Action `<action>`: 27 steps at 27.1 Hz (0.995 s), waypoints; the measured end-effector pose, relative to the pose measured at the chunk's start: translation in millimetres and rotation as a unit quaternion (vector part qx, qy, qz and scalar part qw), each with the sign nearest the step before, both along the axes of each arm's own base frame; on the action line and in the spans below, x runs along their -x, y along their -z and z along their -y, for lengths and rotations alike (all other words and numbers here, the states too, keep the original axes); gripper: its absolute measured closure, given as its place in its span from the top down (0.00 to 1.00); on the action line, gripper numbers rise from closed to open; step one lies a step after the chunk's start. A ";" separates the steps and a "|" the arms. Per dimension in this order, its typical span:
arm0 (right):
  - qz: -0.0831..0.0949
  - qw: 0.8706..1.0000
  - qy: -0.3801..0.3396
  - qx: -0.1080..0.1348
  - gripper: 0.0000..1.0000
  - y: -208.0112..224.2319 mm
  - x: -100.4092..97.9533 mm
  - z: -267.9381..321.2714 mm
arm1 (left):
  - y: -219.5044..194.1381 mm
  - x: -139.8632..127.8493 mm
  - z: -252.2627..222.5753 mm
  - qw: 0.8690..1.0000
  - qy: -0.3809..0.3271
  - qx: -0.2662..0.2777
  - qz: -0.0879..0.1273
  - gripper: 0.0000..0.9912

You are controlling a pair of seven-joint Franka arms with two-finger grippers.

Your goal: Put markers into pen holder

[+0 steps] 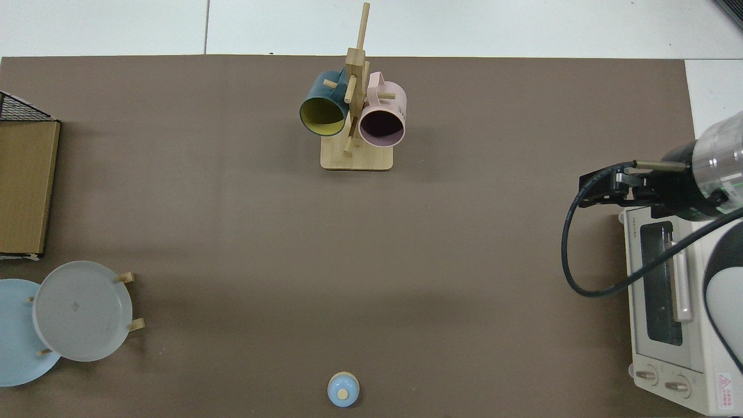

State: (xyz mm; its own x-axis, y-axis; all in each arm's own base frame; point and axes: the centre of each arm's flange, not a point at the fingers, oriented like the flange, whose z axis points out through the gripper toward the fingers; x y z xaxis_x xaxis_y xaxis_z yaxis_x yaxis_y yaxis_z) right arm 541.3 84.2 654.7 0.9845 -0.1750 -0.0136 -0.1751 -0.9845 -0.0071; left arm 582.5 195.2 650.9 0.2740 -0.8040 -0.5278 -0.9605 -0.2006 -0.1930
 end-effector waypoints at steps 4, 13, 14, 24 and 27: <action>0.000 1.000 0.000 0.000 1.00 0.0 0.0 0.0 | 0.4 -0.4 1.3 1.000 -0.005 0.005 0.005 1.00; 0.000 1.000 0.000 0.000 1.00 0.0 0.0 0.0 | 2.1 -2.3 8.7 0.999 -0.024 0.031 0.026 1.00; 0.000 1.000 0.000 0.000 1.00 0.0 0.0 0.0 | 2.2 -2.9 11.4 0.999 -0.027 0.036 0.030 1.00; 0.000 1.000 0.000 0.000 1.00 0.0 0.0 0.0 | -0.2 -3.8 38.1 0.979 -0.120 0.131 0.101 1.00; 0.000 1.000 0.000 0.000 1.00 0.0 0.0 0.0 | -1.2 0.7 40.1 0.965 -0.159 0.175 0.113 1.00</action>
